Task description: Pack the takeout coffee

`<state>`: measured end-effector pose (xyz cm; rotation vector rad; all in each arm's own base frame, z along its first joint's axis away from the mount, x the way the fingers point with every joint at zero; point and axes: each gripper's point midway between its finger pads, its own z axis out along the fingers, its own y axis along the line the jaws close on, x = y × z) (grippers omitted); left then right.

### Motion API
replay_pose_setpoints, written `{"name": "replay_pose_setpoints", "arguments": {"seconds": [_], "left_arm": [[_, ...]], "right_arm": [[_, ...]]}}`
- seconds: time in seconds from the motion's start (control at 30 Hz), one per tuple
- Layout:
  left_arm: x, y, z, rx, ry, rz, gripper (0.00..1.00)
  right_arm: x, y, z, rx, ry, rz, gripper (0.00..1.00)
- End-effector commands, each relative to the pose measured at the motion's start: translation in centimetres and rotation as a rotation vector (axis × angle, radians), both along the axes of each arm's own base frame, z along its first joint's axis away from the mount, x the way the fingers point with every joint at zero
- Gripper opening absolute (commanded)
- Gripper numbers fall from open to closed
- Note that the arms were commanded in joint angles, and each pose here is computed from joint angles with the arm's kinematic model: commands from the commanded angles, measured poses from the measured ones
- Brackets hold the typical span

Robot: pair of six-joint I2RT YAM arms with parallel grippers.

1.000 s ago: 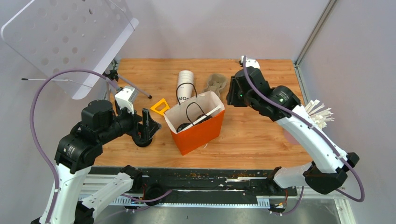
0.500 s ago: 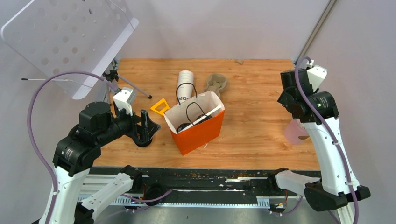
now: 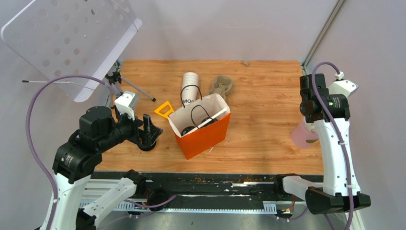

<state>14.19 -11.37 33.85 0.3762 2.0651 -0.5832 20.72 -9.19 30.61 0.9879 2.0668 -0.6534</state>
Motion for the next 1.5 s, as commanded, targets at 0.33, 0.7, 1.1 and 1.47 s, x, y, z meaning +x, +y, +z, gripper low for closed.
{"name": "replay_pose_setpoints", "arguments": {"seconds": [0.33, 0.7, 1.1, 1.47], "left_arm": [[0.5, -0.1, 0.1, 0.023, -0.019, -0.015, 1.0], [0.5, -0.3, 0.0, 0.023, -0.018, -0.023, 1.0], [0.4, -0.4, 0.1, 0.007, -0.017, -0.025, 1.0], [0.4, -0.9, 0.4, -0.012, -0.03, -0.043, 1.0]], "right_arm": [[-3.4, -1.7, -2.1, -0.016, 0.028, -0.109, 0.46], [-4.2, -2.2, 0.2, -0.054, -0.031, -0.089, 0.0], [-3.9, -2.8, 7.7, -0.133, -0.178, -0.006, 0.0], [-1.1, -0.7, 15.6, -0.111, -0.453, 0.193, 0.0]]}}
